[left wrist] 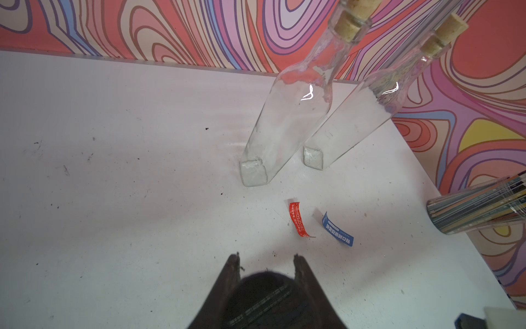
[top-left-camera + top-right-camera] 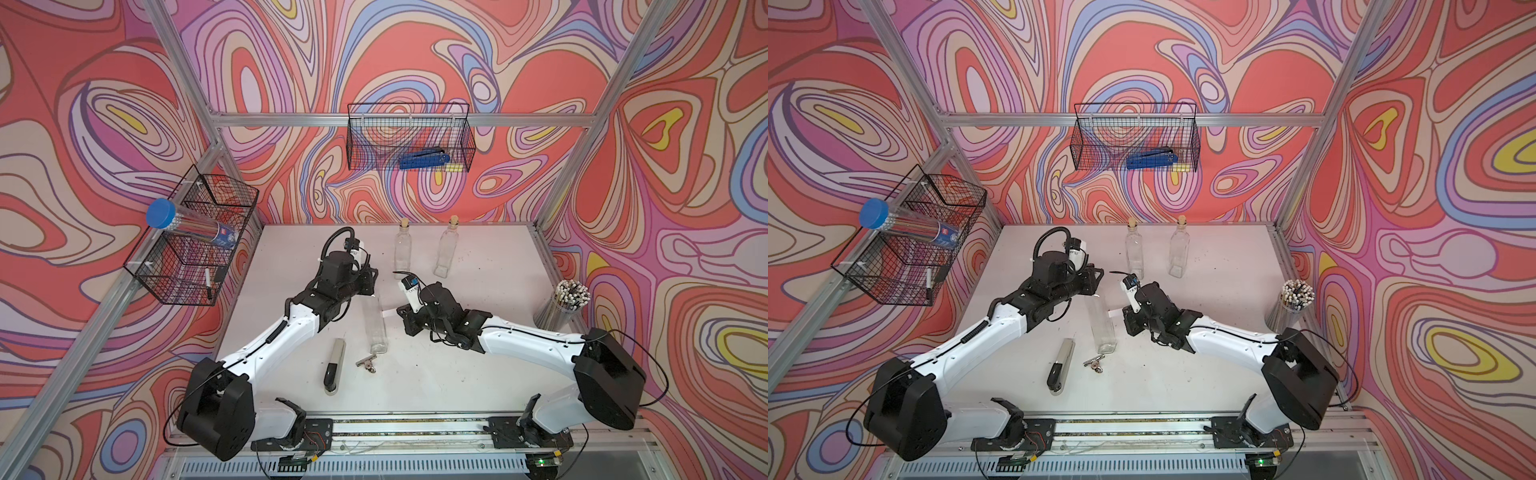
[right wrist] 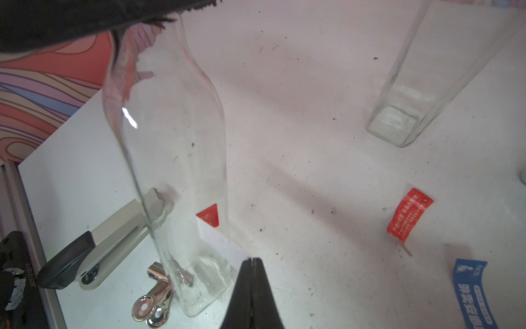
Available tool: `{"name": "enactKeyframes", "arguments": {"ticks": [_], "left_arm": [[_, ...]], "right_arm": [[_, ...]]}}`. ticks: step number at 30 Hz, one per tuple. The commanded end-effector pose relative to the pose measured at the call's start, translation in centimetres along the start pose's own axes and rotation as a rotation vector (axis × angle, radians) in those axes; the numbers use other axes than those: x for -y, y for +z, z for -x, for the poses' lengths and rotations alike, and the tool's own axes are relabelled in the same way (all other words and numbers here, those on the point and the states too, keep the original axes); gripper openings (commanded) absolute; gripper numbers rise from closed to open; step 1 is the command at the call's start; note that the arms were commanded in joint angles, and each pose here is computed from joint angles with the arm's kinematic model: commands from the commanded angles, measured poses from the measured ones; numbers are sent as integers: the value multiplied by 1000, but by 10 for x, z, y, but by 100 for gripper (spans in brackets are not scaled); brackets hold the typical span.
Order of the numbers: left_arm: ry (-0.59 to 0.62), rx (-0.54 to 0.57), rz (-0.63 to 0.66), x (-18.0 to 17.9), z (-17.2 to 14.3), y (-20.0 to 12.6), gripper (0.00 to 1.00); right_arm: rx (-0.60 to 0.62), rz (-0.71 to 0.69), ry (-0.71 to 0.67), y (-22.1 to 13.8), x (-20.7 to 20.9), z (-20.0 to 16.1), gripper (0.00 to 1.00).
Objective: Remove the label from the bottle
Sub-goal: Tear open the label from the bottle.
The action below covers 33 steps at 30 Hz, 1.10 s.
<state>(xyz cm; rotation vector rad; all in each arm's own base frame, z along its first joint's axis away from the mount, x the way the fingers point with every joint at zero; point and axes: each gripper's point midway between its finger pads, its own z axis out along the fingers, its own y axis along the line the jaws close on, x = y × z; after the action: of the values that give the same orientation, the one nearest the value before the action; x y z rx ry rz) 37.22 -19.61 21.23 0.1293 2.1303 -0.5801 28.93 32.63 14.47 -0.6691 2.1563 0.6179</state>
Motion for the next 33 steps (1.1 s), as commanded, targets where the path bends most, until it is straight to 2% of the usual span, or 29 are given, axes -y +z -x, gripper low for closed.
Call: {"name": "enactKeyframes", "arguments": {"ticks": [1, 33], "left_arm": [[53, -16, 27, -6, -8, -3, 0], [56, -12, 27, -5, -5, -3, 0]], "right_arm": [[4, -52, 7, -5, 14, -2, 0], [2, -65, 9, -5, 21, -2, 0]]}}
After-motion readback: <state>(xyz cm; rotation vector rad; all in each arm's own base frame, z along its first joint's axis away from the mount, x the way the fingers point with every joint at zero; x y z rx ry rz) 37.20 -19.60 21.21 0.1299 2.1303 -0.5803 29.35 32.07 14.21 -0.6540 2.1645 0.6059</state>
